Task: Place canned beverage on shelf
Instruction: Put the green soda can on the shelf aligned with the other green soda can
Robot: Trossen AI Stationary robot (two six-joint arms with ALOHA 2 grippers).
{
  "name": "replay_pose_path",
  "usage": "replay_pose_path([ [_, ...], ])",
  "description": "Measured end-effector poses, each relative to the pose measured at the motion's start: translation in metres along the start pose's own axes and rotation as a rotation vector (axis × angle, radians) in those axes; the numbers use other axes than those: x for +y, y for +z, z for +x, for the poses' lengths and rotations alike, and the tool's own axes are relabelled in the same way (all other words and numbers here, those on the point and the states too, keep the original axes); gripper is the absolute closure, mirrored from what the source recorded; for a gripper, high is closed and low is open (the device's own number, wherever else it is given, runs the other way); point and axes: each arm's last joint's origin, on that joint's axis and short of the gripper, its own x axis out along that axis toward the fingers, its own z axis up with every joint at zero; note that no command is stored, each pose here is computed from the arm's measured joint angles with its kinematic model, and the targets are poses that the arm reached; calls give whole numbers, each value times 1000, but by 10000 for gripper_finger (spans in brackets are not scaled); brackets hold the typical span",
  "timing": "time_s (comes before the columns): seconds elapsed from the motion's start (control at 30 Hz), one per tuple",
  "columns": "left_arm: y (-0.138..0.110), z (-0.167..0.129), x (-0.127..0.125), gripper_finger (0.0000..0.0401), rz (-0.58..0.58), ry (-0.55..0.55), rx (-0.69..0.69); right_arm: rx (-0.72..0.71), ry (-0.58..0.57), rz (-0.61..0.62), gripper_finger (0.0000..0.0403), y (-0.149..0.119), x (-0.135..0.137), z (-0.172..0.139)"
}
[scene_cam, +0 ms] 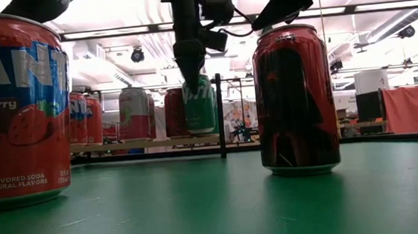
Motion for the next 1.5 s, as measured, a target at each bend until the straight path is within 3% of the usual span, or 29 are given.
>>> replay_pose_path([
  [1.5,6,12,-1,104,-39,-32,-2,18,2,3,394,-5,1,2],
])
